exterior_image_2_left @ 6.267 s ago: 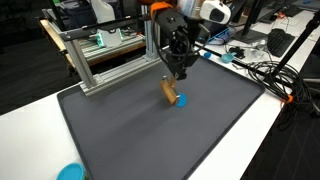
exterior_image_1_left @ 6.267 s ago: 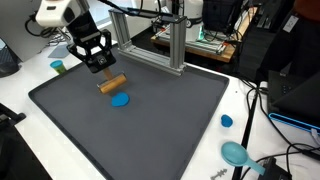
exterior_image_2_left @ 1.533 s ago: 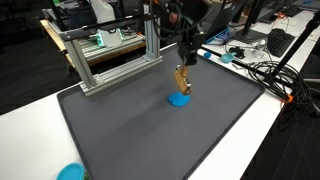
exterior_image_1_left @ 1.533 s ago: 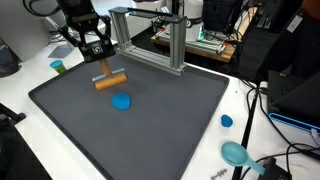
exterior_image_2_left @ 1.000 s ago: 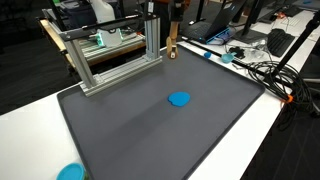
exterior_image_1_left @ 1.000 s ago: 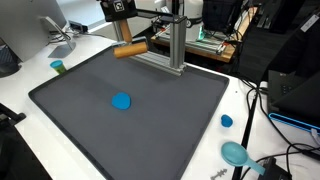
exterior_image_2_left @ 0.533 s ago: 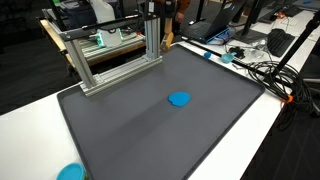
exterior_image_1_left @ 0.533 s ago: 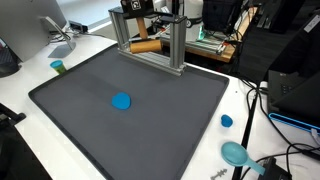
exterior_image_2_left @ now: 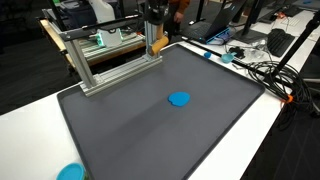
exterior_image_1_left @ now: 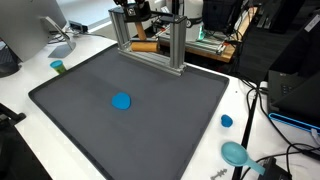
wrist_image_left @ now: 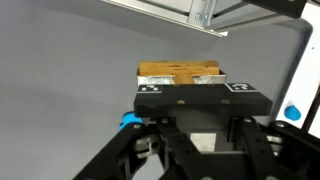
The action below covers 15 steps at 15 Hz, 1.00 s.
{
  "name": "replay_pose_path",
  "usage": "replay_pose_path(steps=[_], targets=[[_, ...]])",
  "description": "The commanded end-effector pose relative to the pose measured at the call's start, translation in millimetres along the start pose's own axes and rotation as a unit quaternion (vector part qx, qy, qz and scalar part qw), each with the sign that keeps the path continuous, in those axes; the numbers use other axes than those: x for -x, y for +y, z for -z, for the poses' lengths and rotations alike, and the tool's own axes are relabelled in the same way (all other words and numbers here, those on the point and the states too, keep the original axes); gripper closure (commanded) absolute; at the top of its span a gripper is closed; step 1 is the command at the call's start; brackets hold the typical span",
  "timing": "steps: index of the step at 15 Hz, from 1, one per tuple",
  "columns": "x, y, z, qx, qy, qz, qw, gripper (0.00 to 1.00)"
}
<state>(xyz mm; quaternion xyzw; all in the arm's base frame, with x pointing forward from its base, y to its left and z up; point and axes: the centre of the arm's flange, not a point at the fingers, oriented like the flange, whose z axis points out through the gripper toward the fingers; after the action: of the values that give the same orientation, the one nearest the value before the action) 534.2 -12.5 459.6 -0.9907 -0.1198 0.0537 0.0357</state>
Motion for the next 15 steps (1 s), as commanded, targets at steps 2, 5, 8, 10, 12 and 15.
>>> replay_pose_path(steps=[2, 5, 8, 10, 12, 15], targets=[[46, 22, 9, -0.047, -0.014, -0.102, 0.9936, 0.78], [70, 24, 14, -0.058, 0.009, -0.120, 0.9910, 0.78], [54, 33, 11, -0.047, -0.002, -0.113, 0.9925, 0.53], [68, 31, 18, -0.052, 0.006, -0.109, 0.9927, 0.78], [74, 27, 20, -0.050, 0.011, -0.108, 0.9928, 0.78], [61, 28, 13, -0.046, 0.000, -0.107, 0.9932, 0.53]])
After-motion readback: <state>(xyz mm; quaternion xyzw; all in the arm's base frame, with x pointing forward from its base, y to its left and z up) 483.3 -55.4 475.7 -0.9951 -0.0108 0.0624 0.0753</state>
